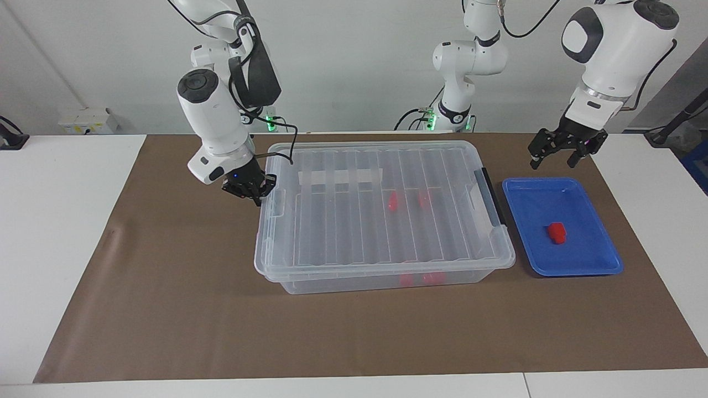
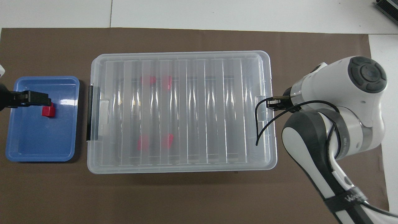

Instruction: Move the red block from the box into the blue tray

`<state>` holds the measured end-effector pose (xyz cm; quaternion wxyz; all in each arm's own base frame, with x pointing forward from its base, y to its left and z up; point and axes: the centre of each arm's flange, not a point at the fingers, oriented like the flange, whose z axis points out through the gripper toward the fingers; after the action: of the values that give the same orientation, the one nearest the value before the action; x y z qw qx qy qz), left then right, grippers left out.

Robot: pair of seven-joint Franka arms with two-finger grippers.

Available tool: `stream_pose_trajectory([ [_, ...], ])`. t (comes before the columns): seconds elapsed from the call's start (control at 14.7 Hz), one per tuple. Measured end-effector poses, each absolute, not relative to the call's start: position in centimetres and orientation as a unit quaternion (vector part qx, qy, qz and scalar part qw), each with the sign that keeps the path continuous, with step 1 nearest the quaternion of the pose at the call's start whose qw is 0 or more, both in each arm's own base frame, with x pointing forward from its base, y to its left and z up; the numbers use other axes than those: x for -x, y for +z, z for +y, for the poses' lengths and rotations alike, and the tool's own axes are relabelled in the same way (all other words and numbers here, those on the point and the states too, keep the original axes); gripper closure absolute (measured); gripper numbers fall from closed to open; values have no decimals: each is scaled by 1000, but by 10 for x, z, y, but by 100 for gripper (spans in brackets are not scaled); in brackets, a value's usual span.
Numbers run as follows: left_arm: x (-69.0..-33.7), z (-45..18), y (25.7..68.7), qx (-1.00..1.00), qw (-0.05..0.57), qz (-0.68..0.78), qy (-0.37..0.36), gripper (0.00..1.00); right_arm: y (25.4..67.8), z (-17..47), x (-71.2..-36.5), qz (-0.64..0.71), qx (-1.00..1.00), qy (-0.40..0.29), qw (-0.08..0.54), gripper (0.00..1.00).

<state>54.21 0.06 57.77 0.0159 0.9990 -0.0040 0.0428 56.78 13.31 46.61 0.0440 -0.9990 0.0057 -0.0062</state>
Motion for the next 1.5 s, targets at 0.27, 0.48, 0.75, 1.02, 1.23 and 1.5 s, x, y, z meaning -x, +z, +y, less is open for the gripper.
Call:
stream_pose_trajectory([
  [0.27, -542, 0, 578, -999, 16, -4, 43, 0, 466, 133, -568, 6, 999, -6, 44, 99],
  [0.48, -539, -5, 582, -999, 17, -9, 43, 0, 472, 126, -569, 12, 999, -12, 45, 99],
  [0.75, -535, -4, 585, -999, 18, -9, 42, 0, 498, 91, -568, 40, 998, -29, 47, 93],
  [1.02, -535, -3, 587, -999, 18, -8, 43, 0, 518, 43, -564, 74, 996, -38, 37, 49],
  [1.23, -535, 0, 587, -999, 18, -5, 43, 0, 540, 17, -562, 85, 995, -43, 12, 18],
  [1.5, -535, 3, 587, -999, 18, -3, 43, 0, 583, -1, -560, 92, 995, -38, -15, 0],
])
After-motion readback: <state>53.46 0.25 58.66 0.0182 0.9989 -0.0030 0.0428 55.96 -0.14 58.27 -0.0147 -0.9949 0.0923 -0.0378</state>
